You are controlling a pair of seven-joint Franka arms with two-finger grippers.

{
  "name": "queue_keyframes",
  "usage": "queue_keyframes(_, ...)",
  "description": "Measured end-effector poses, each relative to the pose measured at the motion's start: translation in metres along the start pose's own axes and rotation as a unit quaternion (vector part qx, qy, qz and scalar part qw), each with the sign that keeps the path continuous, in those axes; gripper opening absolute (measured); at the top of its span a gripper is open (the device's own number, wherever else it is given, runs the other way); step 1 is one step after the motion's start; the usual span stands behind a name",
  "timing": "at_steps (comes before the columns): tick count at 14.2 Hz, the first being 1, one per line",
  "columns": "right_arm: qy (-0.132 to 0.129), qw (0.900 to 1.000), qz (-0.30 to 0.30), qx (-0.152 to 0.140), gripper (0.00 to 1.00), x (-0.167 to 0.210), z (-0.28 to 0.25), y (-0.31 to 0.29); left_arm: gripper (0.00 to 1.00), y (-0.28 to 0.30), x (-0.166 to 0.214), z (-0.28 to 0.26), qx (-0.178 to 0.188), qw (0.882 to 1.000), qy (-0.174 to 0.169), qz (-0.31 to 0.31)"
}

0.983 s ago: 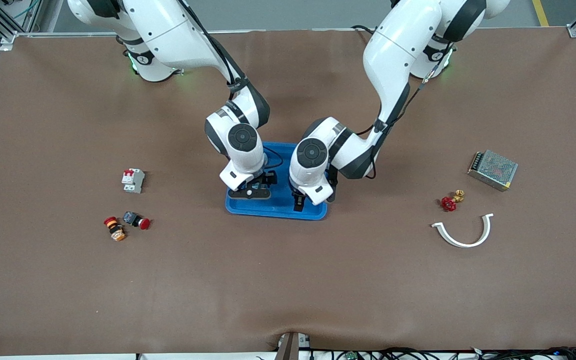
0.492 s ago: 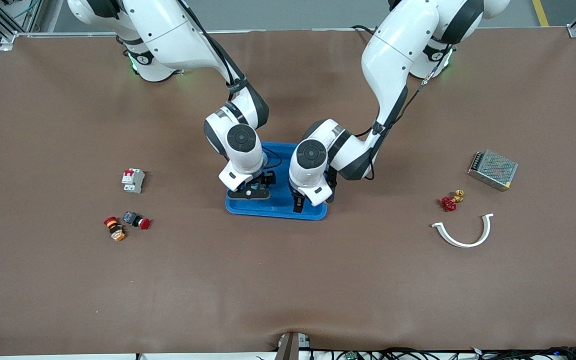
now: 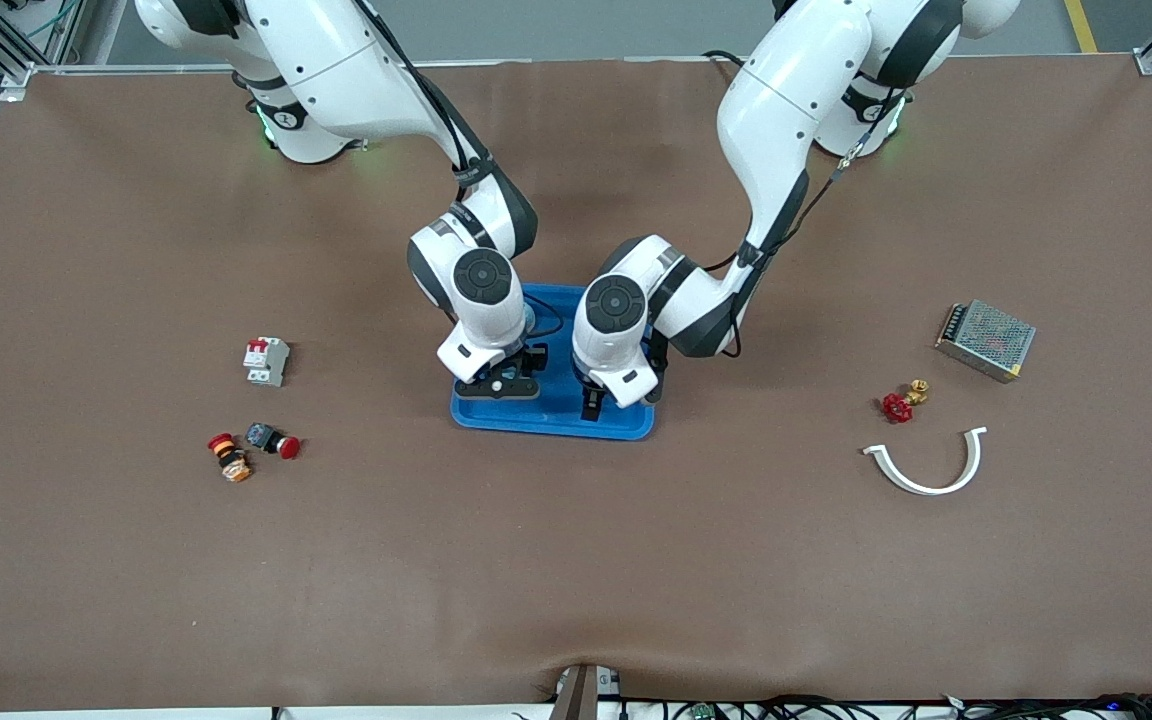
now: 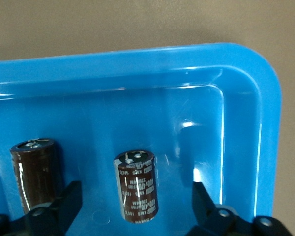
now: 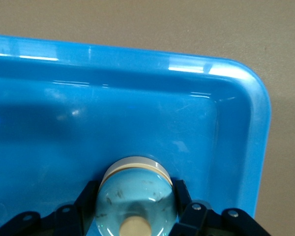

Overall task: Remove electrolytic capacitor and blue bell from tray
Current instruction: 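Lift the bell with the right gripper while the left gripper lifts the capacitor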

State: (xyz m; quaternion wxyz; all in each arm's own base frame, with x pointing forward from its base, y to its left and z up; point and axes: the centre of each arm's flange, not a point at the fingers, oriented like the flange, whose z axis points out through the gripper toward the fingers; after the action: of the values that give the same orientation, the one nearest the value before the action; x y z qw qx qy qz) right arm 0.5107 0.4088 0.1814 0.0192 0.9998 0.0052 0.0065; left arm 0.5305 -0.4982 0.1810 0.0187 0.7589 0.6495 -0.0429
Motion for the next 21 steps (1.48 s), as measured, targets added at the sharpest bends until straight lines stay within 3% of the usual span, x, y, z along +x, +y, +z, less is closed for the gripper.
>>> queue_keyframes(5, 0.0, 1.0, 0.0, 0.0, 0.67, 0.0, 0.0, 0.0, 0.91, 0.003, 0.002, -0.003, -0.004, 1.0, 0.001, -0.008)
queue_keyframes(7, -0.006, 1.0, 0.0, -0.004, 0.67, 0.0, -0.003, 0.0, 0.74, 0.004, 0.002, -0.003, -0.005, 1.0, 0.001, -0.008)
queue_keyframes(9, -0.013, 1.0, 0.002, -0.01, 0.67, 0.003, -0.019, 0.0, 0.7, 0.005, 0.002, -0.004, -0.006, 1.0, 0.001, -0.009)
queue_keyframes(12, -0.037, 0.999, -0.006, -0.024, 0.67, 0.02, -0.075, 0.016, 0.38, 0.006, 0.003, -0.005, -0.008, 1.0, 0.001, -0.009)
queue_keyframes(13, -0.044, 0.999, -0.018, -0.026, 0.67, 0.03, -0.097, 0.03, 0.34, 0.008, 0.005, -0.006, -0.01, 1.0, 0.003, -0.01)
queue_keyframes(17, -0.059, 0.993, -0.099, -0.013, 0.67, 0.075, -0.17, 0.129, 0.34, 0.013, 0.009, -0.009, -0.019, 1.0, 0.012, -0.004)
queue_keyframes(21, -0.068, 0.978, -0.195, 0.005, 0.67, 0.109, -0.192, 0.246, 0.34, 0.017, 0.007, -0.023, -0.02, 0.999, 0.026, 0.009)
